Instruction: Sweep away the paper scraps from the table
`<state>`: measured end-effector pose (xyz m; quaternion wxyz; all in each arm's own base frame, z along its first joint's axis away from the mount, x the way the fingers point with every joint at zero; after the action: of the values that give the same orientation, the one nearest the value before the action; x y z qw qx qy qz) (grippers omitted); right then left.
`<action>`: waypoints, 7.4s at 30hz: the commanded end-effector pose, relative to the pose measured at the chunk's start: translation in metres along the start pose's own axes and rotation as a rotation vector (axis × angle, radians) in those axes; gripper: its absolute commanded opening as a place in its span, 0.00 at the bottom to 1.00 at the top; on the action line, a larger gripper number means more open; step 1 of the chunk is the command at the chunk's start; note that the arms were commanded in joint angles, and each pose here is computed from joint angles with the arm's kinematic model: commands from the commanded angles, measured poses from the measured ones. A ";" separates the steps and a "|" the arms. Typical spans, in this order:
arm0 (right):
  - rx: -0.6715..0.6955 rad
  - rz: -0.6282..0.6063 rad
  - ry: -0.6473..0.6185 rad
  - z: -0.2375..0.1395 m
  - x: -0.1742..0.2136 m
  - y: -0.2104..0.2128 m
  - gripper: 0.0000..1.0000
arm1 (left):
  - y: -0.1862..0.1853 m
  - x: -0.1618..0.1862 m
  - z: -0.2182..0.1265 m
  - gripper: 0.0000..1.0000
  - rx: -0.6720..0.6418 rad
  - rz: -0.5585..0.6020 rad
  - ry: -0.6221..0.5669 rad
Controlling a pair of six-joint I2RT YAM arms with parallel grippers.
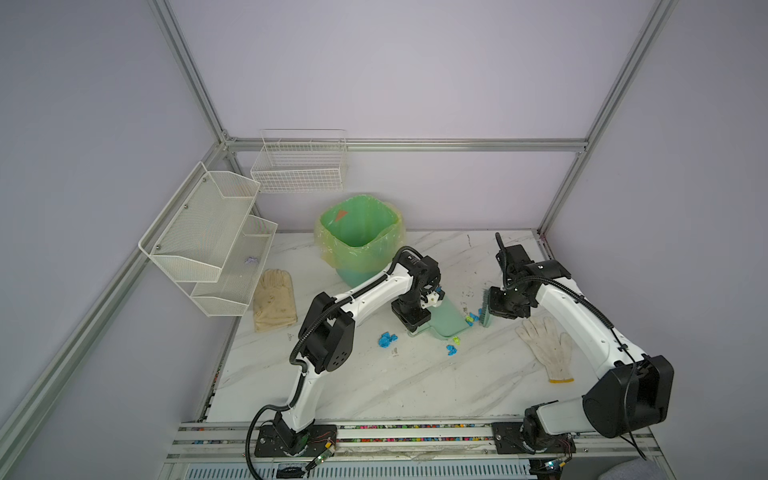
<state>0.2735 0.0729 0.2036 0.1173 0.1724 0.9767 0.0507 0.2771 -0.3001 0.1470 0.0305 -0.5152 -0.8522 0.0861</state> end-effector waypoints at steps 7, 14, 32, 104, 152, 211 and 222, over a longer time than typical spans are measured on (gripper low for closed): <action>-0.014 -0.026 -0.027 -0.008 -0.008 0.006 0.00 | 0.000 0.005 0.022 0.00 0.028 -0.044 0.098; -0.035 -0.019 -0.032 -0.011 -0.007 0.008 0.00 | 0.001 -0.001 0.017 0.00 0.022 -0.039 0.079; -0.331 -0.116 0.020 -0.022 0.022 0.082 0.00 | 0.004 -0.008 0.017 0.00 0.016 -0.047 0.077; -0.280 -0.117 -0.224 -0.068 0.001 0.060 0.00 | 0.009 -0.023 -0.029 0.00 -0.094 -0.126 -0.066; -0.303 0.124 -0.438 -0.069 -0.064 -0.003 0.00 | -0.012 -0.049 -0.131 0.00 0.062 -0.382 -0.443; -0.370 0.093 -0.445 -0.071 -0.059 0.001 0.00 | 0.082 0.052 -0.245 0.00 0.443 -0.801 -1.170; -0.419 0.099 -0.445 -0.077 -0.061 0.008 0.00 | 0.102 0.078 -0.252 0.00 0.813 -0.817 -1.370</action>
<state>0.3077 0.0534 0.2818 0.3413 0.1979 0.8961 0.2034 0.3754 -0.1533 0.3428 -0.2687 0.0843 -0.7625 0.5824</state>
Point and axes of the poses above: each gripper's point midway between its finger pads, its own z axis out along the fingers, its own y axis along the line the jaws close on, x = y × z, the point moved 4 cm from there along -z, back along the fingers, and after that the axes turned 9 degrees about z, right-handed, at the moved point
